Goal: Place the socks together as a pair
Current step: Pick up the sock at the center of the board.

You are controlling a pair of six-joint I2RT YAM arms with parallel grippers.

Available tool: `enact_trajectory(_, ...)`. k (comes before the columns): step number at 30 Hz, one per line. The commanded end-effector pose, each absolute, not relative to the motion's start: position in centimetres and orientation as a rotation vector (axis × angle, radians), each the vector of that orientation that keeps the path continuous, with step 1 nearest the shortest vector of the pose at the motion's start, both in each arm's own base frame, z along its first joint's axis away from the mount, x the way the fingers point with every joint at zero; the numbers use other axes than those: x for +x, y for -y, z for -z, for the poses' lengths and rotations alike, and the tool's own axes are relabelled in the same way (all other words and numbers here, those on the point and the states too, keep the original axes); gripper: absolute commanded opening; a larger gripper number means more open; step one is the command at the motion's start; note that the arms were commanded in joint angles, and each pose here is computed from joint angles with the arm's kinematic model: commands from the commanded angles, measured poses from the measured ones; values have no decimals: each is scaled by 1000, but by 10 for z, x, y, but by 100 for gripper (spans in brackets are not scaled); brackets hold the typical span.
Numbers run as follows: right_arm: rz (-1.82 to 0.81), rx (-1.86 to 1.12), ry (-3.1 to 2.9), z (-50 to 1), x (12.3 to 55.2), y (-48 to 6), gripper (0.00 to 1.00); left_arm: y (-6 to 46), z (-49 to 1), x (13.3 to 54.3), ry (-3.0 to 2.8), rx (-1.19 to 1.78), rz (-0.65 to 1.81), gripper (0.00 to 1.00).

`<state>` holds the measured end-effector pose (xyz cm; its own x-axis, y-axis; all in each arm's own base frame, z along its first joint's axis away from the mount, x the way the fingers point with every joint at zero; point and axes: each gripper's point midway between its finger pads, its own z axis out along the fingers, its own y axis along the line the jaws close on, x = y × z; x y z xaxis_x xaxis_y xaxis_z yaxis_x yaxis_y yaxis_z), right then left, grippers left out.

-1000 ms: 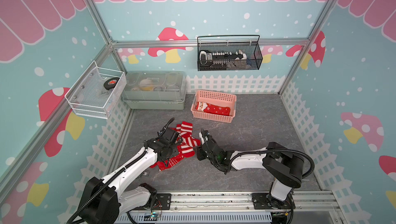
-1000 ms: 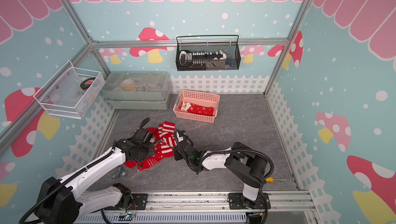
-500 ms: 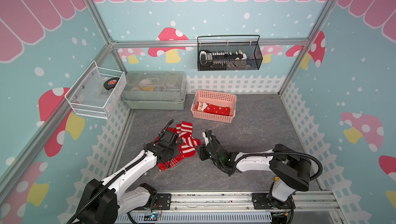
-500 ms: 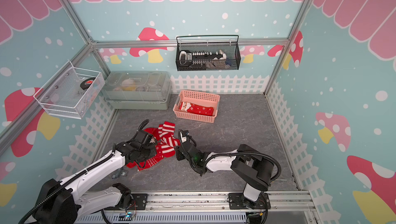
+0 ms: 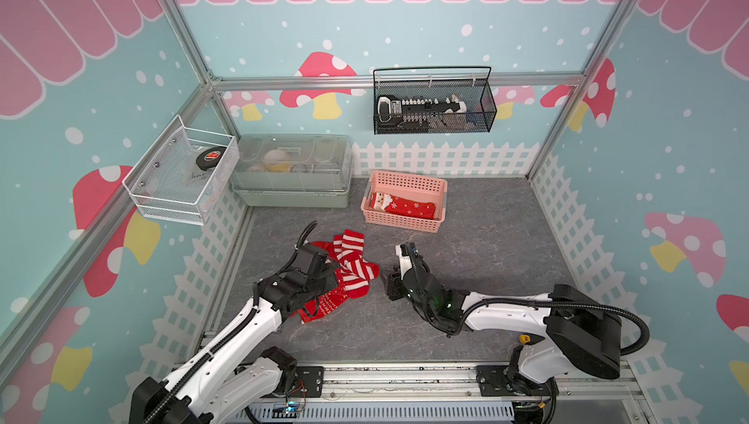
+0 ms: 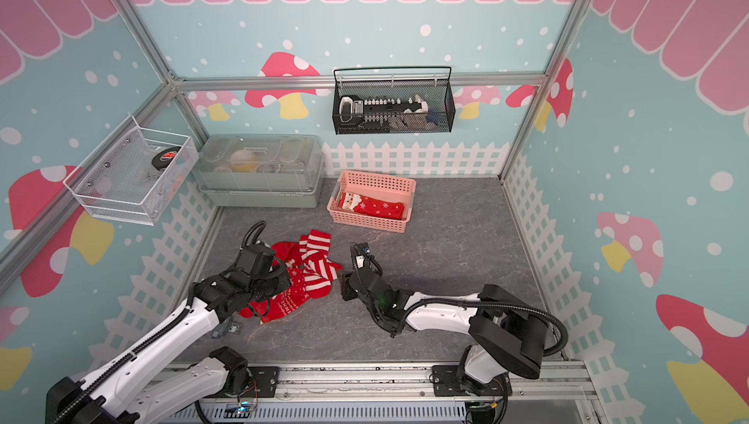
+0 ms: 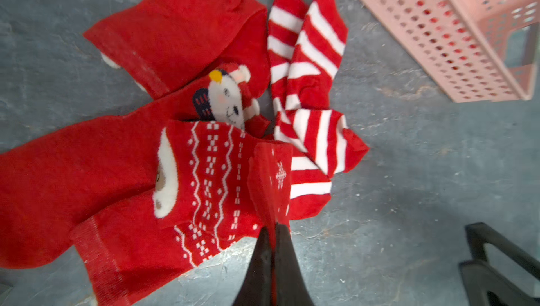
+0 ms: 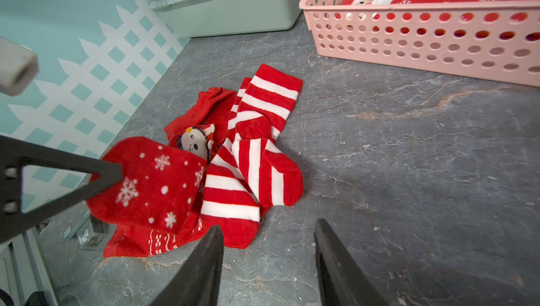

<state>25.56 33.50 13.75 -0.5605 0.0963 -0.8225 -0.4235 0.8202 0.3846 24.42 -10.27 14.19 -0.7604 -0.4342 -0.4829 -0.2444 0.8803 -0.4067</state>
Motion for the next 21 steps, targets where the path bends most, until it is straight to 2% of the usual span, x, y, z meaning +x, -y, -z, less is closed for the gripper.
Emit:
enact_trajectory(1, -644, -227, -2043, -143, 256, -321, 50, 101, -185, 244, -2358, -439, 478, 0)
enact_trajectory(11, -573, -198, -2002, -165, 253, -292, 51, 101, -279, 224, -2173, -199, 566, 0)
enact_trajectory(21, -474, -107, -1949, -181, 247, -242, 51, 103, -324, 208, -2128, -46, 582, 0)
